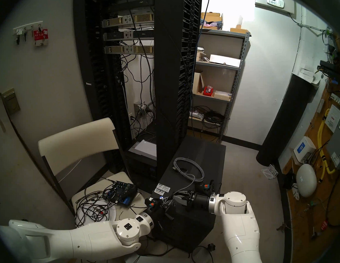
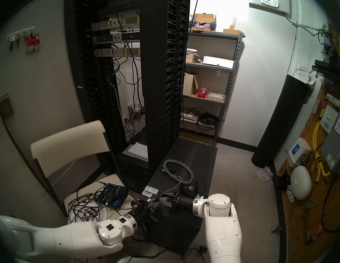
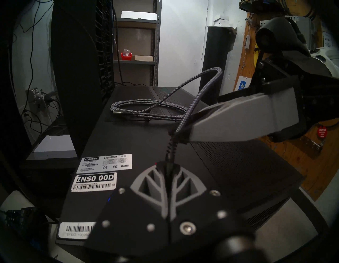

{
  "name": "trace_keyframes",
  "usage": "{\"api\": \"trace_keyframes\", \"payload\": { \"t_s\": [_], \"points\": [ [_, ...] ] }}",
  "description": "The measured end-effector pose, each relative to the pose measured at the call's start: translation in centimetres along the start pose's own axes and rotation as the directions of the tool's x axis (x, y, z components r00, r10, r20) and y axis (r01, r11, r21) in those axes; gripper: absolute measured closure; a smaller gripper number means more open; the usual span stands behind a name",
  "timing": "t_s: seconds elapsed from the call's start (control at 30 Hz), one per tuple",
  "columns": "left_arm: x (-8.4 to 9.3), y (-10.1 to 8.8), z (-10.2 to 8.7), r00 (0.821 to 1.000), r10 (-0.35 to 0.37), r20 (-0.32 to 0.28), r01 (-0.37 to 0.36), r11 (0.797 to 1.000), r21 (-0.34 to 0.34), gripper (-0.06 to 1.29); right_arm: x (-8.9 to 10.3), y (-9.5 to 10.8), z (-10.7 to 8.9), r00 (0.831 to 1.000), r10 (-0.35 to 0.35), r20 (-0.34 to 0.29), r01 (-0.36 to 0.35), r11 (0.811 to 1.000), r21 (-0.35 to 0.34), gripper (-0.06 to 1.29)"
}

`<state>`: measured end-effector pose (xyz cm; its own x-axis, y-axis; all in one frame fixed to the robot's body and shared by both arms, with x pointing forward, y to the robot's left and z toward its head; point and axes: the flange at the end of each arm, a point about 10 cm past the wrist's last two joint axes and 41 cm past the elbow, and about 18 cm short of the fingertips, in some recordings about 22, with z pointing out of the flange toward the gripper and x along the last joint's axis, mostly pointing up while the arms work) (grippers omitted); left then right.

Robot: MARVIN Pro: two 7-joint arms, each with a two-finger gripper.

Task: Insert the cable into the workstation's USB slot

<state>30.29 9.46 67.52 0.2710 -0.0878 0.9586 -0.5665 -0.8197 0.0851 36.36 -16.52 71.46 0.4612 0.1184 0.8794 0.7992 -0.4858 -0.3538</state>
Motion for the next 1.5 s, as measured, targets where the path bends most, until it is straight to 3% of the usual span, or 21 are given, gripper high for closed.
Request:
{"api": "trace_keyframes", "payload": {
  "t_s": [0.1, 0.23, 0.3, 0.5, 0.57, 0.63, 0.9, 0.97, 1.03, 1.23, 1.37, 1.43, 1.5],
  "points": [
    [0.1, 0.1, 0.1, 1.0, -0.013, -0.01, 0.013, 1.0, 0.004, 1.24, -0.2, 0.0, -0.1, 1.0, 0.005, -0.005, -0.005, 1.0, 0.001, 0.86],
    [0.2, 0.2, 0.2, 1.0, -0.023, -0.018, 0.023, 1.0, 0.005, 1.24, -0.3, 0.0, -0.1, 1.0, 0.002, -0.015, -0.002, 1.0, 0.003, 0.83],
    [0.3, 0.3, 0.2, 0.999, -0.027, -0.019, 0.027, 1.0, 0.003, 1.24, -0.3, 0.0, 0.0, 1.0, -0.001, -0.021, 0.001, 1.0, 0.006, 0.66],
    [0.2, 0.5, 0.2, 0.999, -0.032, -0.019, 0.032, 0.999, -0.008, 1.24, -0.3, -0.1, 0.3, 0.999, -0.01, -0.037, 0.01, 1.0, -0.002, 0.49],
    [0.2, 0.6, 0.2, 0.999, -0.033, -0.019, 0.033, 0.999, -0.01, 1.24, -0.3, 0.1, 0.3, 0.999, -0.018, -0.049, 0.017, 1.0, -0.02, 0.32],
    [0.2, 0.6, 0.3, 0.999, -0.033, -0.019, 0.033, 0.999, -0.012, 1.24, -0.3, 0.2, 0.4, 0.998, -0.023, -0.06, 0.021, 0.999, -0.035, 0.3],
    [0.2, 0.7, 0.3, 0.999, -0.032, -0.02, 0.032, 0.999, -0.013, 1.24, -0.3, 0.3, 0.5, 0.997, -0.03, -0.073, 0.026, 0.998, -0.049, 0.31],
    [0.2, 0.6, 0.3, 0.999, -0.032, -0.019, 0.032, 0.999, -0.011, 1.24, -0.4, 0.3, 0.6, 0.997, -0.028, -0.073, 0.025, 0.999, -0.046, 0.4],
    [0.3, 0.6, 0.3, 0.999, -0.031, -0.019, 0.031, 0.999, -0.006, 1.24, -0.4, 0.3, 0.7, 0.997, -0.025, -0.074, 0.022, 0.999, -0.039, 0.68],
    [0.3, 0.6, 0.3, 0.999, -0.03, -0.02, 0.03, 1.0, -0.001, 1.24, -0.8, 0.2, 1.0, 0.997, -0.012, -0.07, 0.011, 1.0, -0.023, 0.83],
    [0.3, 0.6, 0.4, 0.999, -0.03, -0.022, 0.03, 1.0, -0.001, 1.24, -1.2, 0.2, 1.2, 0.998, -0.004, -0.067, 0.003, 1.0, -0.017, 0.83],
    [0.4, 0.6, 0.4, 0.999, -0.03, -0.023, 0.029, 1.0, -0.002, 1.24, -1.2, 0.1, 1.3, 0.998, -0.005, -0.07, 0.004, 1.0, -0.015, 0.61],
    [0.4, 0.6, 0.4, 0.999, -0.029, -0.023, 0.029, 1.0, -0.003, 1.24, -1.2, 0.1, 1.3, 0.997, -0.007, -0.072, 0.006, 1.0, -0.014, 0.54]
  ]
}}
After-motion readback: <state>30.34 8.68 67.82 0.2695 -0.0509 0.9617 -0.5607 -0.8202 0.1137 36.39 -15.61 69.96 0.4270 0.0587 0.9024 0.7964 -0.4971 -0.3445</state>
